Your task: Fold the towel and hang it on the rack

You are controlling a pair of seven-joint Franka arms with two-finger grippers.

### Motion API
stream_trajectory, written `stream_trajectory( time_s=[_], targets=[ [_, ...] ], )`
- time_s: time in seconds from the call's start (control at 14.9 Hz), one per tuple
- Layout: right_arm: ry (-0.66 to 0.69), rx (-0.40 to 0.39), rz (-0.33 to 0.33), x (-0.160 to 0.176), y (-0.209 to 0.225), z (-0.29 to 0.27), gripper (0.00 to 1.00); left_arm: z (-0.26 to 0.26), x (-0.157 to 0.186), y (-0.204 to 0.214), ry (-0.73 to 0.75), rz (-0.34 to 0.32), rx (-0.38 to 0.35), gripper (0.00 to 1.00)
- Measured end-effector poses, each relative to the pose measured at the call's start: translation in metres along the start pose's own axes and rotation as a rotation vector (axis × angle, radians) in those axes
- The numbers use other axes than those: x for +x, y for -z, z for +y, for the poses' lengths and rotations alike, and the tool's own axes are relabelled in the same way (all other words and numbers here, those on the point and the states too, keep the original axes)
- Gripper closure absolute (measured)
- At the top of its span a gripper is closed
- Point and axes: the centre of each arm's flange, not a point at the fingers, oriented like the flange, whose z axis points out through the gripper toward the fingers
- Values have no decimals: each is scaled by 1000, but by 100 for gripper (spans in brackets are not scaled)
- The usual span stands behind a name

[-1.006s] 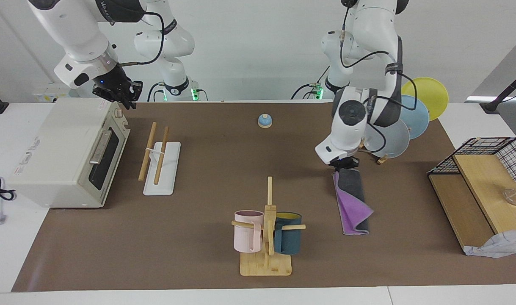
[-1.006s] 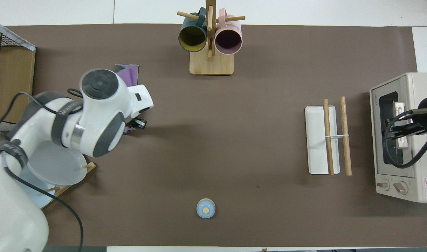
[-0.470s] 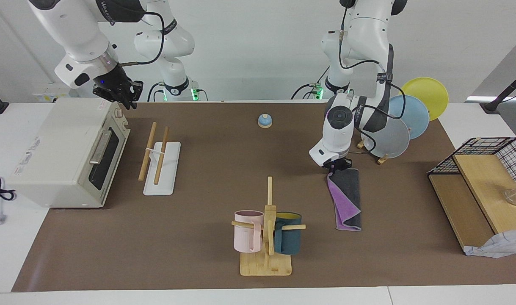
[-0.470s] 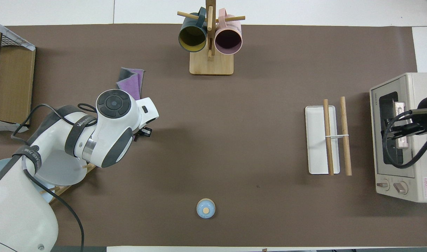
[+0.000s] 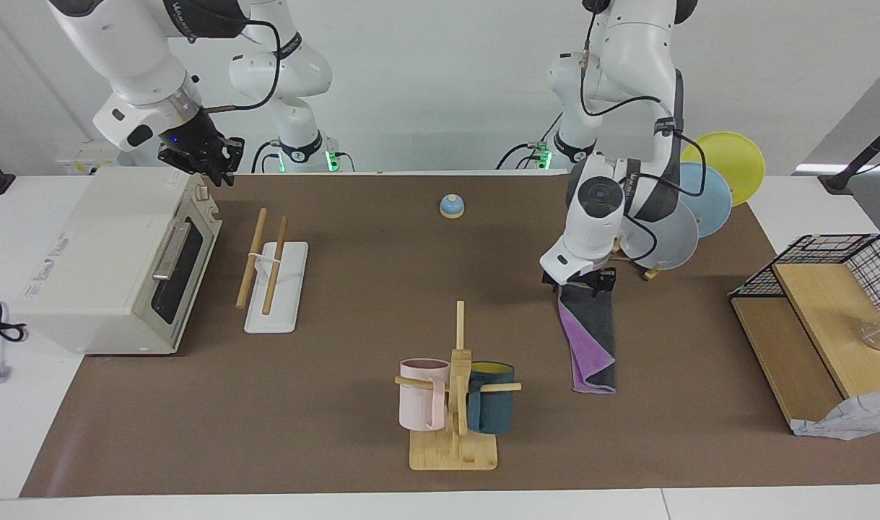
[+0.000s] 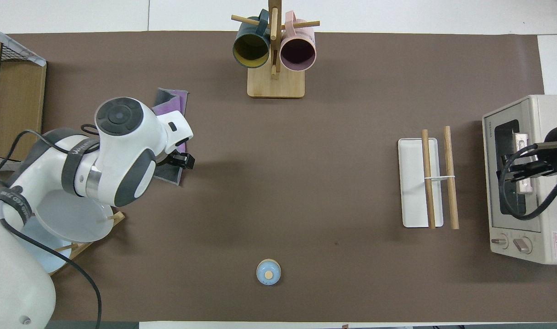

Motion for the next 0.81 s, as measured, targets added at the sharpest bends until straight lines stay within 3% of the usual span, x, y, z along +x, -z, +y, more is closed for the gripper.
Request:
stream_trajectory(
  time_s=[0.2, 0.4, 0.81],
  targets=[
    [0, 0, 0, 0, 0, 0, 79, -51, 6, 6, 13, 27, -80, 0],
    [0, 0, -1, 0, 0, 0, 79, -84, 6, -17, -4, 43, -117, 2],
    [0, 0, -2, 0, 0, 0, 79, -84, 0, -52, -13, 5, -146, 15]
  ],
)
